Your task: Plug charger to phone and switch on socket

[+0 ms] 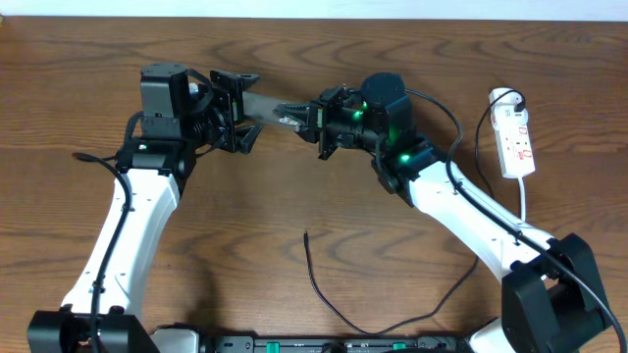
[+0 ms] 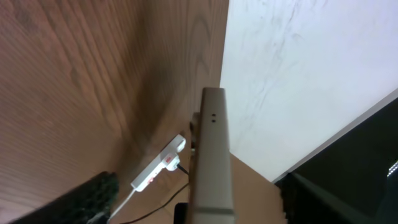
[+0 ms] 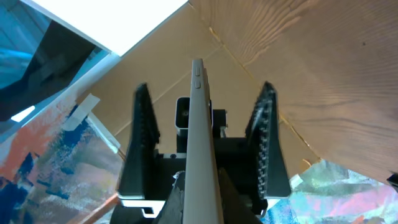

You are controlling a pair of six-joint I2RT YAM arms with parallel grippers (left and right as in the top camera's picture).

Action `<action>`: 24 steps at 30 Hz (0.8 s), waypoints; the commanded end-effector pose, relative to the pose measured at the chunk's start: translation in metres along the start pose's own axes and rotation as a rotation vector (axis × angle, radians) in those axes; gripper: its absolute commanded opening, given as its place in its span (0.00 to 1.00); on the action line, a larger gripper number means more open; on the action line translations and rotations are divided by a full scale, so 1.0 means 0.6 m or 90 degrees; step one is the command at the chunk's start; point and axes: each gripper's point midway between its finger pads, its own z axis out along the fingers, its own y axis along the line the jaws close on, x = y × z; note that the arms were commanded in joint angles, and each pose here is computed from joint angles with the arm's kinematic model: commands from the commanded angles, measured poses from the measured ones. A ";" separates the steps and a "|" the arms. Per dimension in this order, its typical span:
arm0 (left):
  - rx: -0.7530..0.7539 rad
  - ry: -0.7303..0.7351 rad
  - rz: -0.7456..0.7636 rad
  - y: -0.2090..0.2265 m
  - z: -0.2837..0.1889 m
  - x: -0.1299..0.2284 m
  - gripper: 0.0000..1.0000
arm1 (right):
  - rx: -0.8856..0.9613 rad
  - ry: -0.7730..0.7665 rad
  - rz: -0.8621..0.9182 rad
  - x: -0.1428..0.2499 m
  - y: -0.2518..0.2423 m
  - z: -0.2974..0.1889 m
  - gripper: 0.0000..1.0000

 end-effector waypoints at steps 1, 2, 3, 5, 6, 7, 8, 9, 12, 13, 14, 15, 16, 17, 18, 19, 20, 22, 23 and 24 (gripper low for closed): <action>0.019 0.007 0.004 -0.020 -0.010 0.007 0.74 | -0.015 0.025 -0.003 0.025 0.018 0.001 0.01; 0.019 0.007 0.003 -0.020 -0.010 0.007 0.70 | -0.016 0.023 -0.003 0.024 0.018 0.001 0.01; 0.019 0.007 -0.001 -0.020 -0.010 0.007 0.67 | -0.017 0.022 -0.003 0.023 0.019 0.001 0.01; 0.019 0.006 -0.004 -0.020 -0.010 0.007 0.57 | -0.017 0.022 -0.004 0.023 0.019 0.001 0.01; 0.019 0.006 -0.004 -0.020 -0.010 0.007 0.52 | -0.017 0.022 -0.003 0.023 0.019 0.001 0.01; 0.019 0.006 -0.004 -0.020 -0.010 0.007 0.47 | -0.017 0.022 -0.003 0.024 0.018 0.001 0.01; 0.019 0.006 -0.004 -0.020 -0.010 0.007 0.43 | -0.016 0.023 -0.003 0.024 0.018 0.001 0.01; 0.019 0.006 -0.003 -0.020 -0.010 0.007 0.38 | -0.016 0.024 -0.004 0.026 0.017 0.002 0.01; 0.019 0.000 -0.004 -0.019 -0.009 0.004 0.19 | -0.012 0.029 -0.005 0.034 0.013 0.006 0.02; 0.019 0.000 -0.003 -0.019 -0.009 0.004 0.10 | -0.011 0.029 -0.006 0.035 0.012 0.008 0.01; 0.019 0.000 -0.003 -0.019 -0.009 0.005 0.08 | -0.011 0.028 -0.007 0.037 0.011 0.010 0.01; 0.019 -0.001 -0.003 -0.019 -0.009 0.005 0.08 | -0.012 0.027 -0.009 0.039 0.010 0.011 0.01; 0.019 -0.001 -0.003 -0.019 -0.009 0.005 0.07 | -0.012 0.025 -0.009 0.040 0.009 0.013 0.01; 0.019 -0.001 -0.003 -0.019 -0.009 0.005 0.07 | -0.012 0.024 -0.010 0.041 0.008 0.014 0.01; 0.019 -0.001 -0.003 -0.019 -0.009 0.005 0.07 | -0.013 0.023 -0.010 0.042 0.007 0.015 0.02; 0.019 -0.001 -0.003 -0.019 -0.009 0.005 0.07 | -0.013 0.022 -0.010 0.043 0.007 0.016 0.02; 0.019 -0.002 -0.003 -0.019 -0.009 0.004 0.07 | -0.013 0.022 -0.010 0.044 0.007 0.017 0.02; 0.019 -0.006 -0.001 -0.019 -0.009 0.002 0.07 | -0.013 0.022 -0.011 0.044 0.007 0.017 0.01; 0.019 -0.008 -0.001 -0.019 -0.009 0.002 0.07 | -0.013 0.022 -0.013 0.044 0.007 0.017 0.01; 0.019 -0.009 -0.001 -0.019 -0.009 0.001 0.08 | -0.013 0.022 -0.013 0.044 0.007 0.017 0.02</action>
